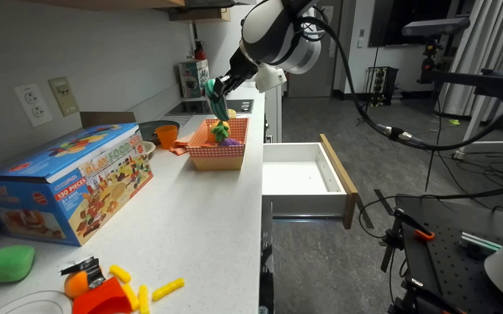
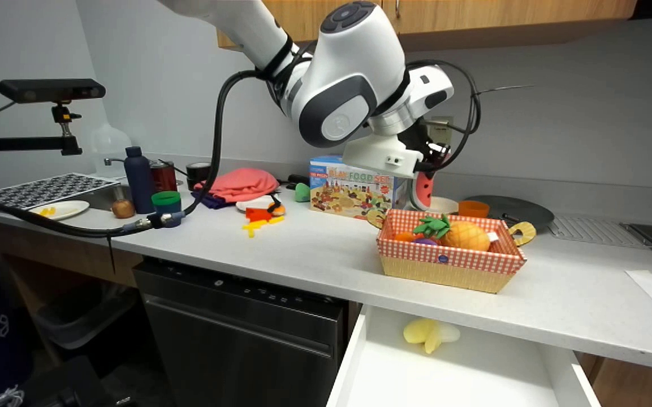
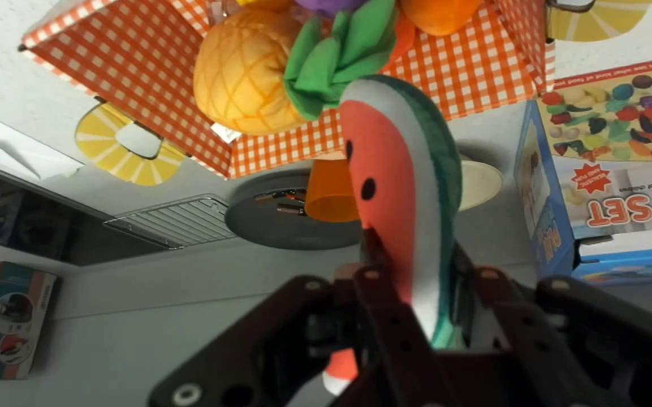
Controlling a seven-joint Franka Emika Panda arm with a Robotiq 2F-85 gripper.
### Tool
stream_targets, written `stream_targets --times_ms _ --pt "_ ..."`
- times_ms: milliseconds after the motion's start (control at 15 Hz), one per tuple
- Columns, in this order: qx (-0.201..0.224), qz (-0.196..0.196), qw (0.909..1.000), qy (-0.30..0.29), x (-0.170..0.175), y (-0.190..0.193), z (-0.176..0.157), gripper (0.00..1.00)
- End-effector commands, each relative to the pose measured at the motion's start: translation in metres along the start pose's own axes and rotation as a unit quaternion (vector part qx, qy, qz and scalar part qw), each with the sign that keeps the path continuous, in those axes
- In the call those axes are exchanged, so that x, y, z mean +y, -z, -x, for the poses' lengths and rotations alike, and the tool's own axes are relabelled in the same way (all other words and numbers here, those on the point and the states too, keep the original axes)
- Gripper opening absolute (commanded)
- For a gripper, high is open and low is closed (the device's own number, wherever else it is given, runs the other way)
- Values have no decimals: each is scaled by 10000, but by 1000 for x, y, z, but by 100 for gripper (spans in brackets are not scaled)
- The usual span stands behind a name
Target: Open the drawer, remove the pineapple and watermelon plush toy from the drawer and put them in the basket then close the drawer
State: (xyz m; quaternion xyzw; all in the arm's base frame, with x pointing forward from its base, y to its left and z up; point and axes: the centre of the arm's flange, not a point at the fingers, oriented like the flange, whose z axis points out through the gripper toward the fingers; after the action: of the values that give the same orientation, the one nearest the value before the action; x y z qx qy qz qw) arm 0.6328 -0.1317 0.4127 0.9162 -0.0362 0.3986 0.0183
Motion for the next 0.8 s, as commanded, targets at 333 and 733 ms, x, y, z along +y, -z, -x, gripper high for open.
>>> stream_targets --times_ms 333,733 --pt "-25 -99 9999 -13 -3 -4 6 98" --pt "-1045 539 9928 208 24 1 31 100"
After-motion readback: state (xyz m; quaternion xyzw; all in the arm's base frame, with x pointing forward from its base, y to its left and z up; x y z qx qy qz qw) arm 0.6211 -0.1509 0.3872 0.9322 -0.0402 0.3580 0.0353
